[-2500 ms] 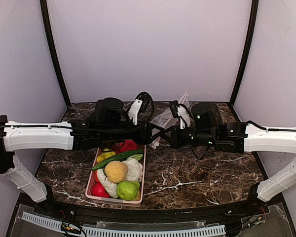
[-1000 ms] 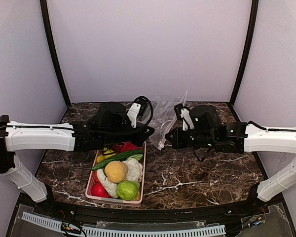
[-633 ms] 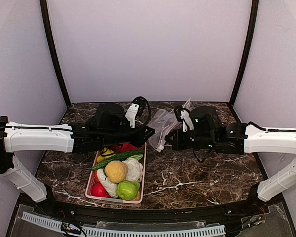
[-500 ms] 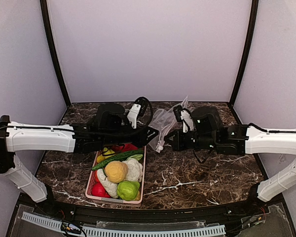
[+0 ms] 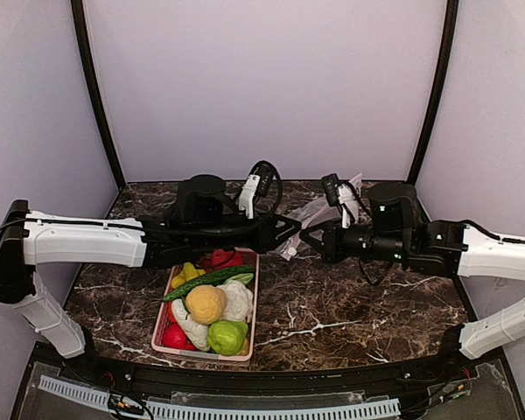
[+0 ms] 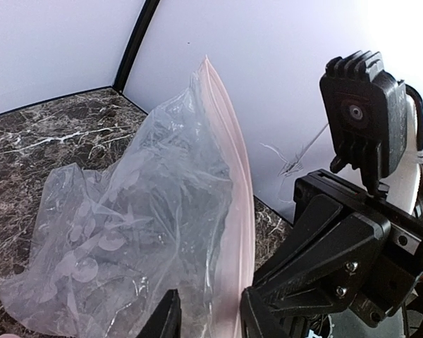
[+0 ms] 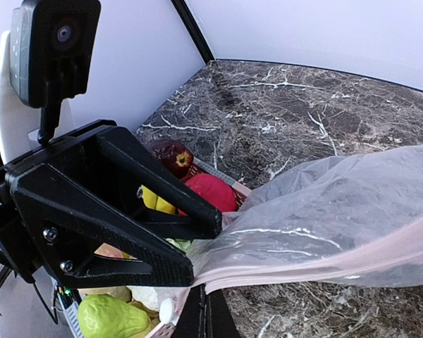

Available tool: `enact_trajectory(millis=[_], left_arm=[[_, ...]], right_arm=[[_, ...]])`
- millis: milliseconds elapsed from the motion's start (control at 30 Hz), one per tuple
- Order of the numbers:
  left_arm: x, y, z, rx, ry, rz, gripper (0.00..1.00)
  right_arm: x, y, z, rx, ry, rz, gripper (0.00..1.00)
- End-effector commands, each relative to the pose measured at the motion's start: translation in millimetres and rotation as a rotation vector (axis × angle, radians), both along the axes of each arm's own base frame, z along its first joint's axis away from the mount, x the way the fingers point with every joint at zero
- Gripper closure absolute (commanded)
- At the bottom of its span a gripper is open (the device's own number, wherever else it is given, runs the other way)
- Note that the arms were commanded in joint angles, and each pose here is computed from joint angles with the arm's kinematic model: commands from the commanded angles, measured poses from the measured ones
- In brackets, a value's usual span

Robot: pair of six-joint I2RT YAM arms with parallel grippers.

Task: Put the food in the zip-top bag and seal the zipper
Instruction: Pass from the right arm to the left

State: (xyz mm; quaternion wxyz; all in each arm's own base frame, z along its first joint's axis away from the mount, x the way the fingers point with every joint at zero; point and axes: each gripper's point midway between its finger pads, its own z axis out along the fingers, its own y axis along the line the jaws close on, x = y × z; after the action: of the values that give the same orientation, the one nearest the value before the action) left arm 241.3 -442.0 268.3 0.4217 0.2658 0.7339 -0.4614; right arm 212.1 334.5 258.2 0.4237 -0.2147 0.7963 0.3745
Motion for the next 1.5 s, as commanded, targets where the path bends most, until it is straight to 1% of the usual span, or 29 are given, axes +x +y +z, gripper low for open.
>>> enact_trajectory(millis=[0,200,300,400,467,533,567,600,633,667,700,733,767,800,867,1000,1167,1367,1467], left_arm=[[-5.6,-14.8,-9.1,-0.060,0.069,-0.057,0.71],[-12.0,-28.7,-21.8,-0.071,0.116,-0.096,0.72],[-10.8,-24.5,-32.0,-0.054,0.127,-0.076,0.72],[-10.9,-14.3,-48.7,-0.021,0.145,-0.041,0.72],[-10.4,-7.3,-49.7,-0.022,0.148,-0.016,0.71],[-13.4,6.1,-64.1,0.001,0.165,0.014,0.70],[-14.4,11.5,-60.1,-0.008,0.164,0.024,0.69],[-14.5,19.5,-71.0,0.015,0.174,0.050,0.68],[-15.8,25.0,-65.3,0.005,0.169,0.061,0.66],[-15.7,33.2,-74.0,0.028,0.176,0.087,0.65],[-16.6,39.0,-68.9,0.022,0.170,0.098,0.63],[-16.6,47.1,-77.4,0.050,0.178,0.124,0.62],[-17.7,52.5,-71.5,0.045,0.169,0.135,0.59],[-17.8,60.2,-79.9,0.076,0.175,0.158,0.58],[-16.6,73.2,-79.0,0.093,0.166,0.199,0.52],[-19.6,85.2,-70.4,0.096,0.161,0.217,0.44],[-24.8,82.6,-59.6,0.097,0.173,0.186,0.43],[-30.7,72.6,-42.0,0.045,0.175,0.127,0.43],[-31.1,64.8,-44.3,0.044,0.188,0.104,0.43]], right_arm=[[-3.0,-0.9,32.6,-0.006,-0.077,0.027,1.00],[-0.4,-17.6,50.9,-0.109,-0.125,-0.001,1.00],[1.4,-23.6,47.8,-0.192,-0.112,-0.011,1.00],[2.9,-27.5,32.7,-0.268,-0.084,-0.018,1.00],[2.6,-27.0,16.1,-0.308,-0.057,-0.011,1.00],[0.7,-23.5,-2.7,-0.339,-0.022,0.010,1.00],[0.0,-21.3,-11.8,-0.353,-0.004,0.021,1.00],[-1.8,-17.9,-21.8,-0.370,0.015,0.038,1.00],[-3.0,-15.3,-30.1,-0.382,0.032,0.051,1.00],[-4.2,-11.4,-37.4,-0.387,0.046,0.068,1.00],[-5.2,-6.9,-43.6,-0.385,0.058,0.084,1.00],[-6.1,-0.5,-45.6,-0.368,0.062,0.101,1.00],[-7.8,5.3,-48.0,-0.353,0.069,0.118,1.00],[-8.6,11.1,-48.1,-0.333,0.069,0.130,1.00],[-14.7,23.2,-47.9,-0.285,0.081,0.173,1.00],[-20.4,38.5,-41.8,-0.197,0.082,0.211,1.00],[-25.1,44.7,-40.1,-0.118,0.088,0.224,1.00],[-26.8,44.1,-45.7,-0.109,0.100,0.217,1.00],[-27.8,44.2,-46.6,-0.111,0.099,0.221,1.00]])
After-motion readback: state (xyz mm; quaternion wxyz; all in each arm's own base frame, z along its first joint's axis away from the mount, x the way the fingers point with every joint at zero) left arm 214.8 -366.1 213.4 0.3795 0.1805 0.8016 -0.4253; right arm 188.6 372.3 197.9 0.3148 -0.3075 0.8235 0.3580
